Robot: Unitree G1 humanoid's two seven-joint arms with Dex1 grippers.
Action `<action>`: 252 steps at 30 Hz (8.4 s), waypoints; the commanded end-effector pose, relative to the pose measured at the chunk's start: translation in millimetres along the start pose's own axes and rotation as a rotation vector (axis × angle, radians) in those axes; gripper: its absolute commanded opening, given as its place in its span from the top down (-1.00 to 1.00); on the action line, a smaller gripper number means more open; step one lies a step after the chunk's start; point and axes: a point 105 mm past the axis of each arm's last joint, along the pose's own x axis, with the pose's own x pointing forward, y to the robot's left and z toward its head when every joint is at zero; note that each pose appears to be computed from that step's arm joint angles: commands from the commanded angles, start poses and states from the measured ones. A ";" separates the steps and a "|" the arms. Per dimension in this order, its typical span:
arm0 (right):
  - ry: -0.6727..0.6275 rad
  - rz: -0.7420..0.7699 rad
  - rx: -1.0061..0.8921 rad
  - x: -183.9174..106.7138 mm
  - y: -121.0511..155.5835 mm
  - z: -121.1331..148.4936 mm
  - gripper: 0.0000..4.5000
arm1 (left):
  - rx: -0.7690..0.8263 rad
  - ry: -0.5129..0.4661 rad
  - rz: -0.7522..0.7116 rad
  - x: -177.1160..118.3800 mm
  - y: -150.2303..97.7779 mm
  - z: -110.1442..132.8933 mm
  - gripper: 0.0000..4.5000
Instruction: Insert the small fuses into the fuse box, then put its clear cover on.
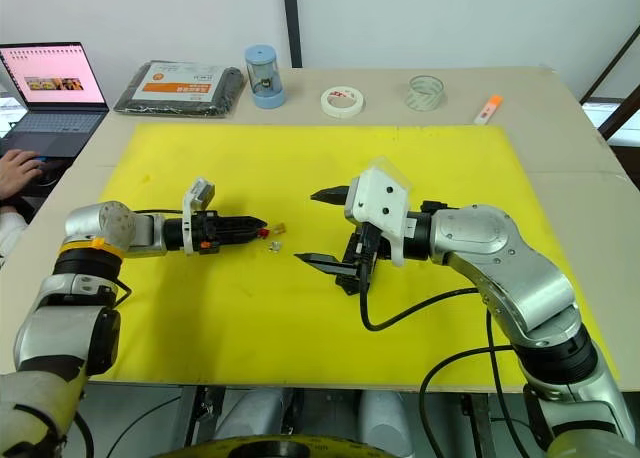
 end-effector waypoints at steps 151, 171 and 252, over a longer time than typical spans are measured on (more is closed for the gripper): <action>0.618 -0.025 0.071 -40.7 -20.9 -74.3 1.00 | 1.577 -0.027 -0.293 77.1 -91.4 -55.8 -0.97; 0.605 -0.004 0.088 -37.8 -22.3 -66.1 1.00 | 1.576 -0.034 -0.276 76.9 -90.7 -55.8 -0.97; 0.620 0.004 0.103 -36.8 -26.8 -66.9 1.00 | 1.589 -0.032 -0.240 78.6 -84.4 -56.4 -0.97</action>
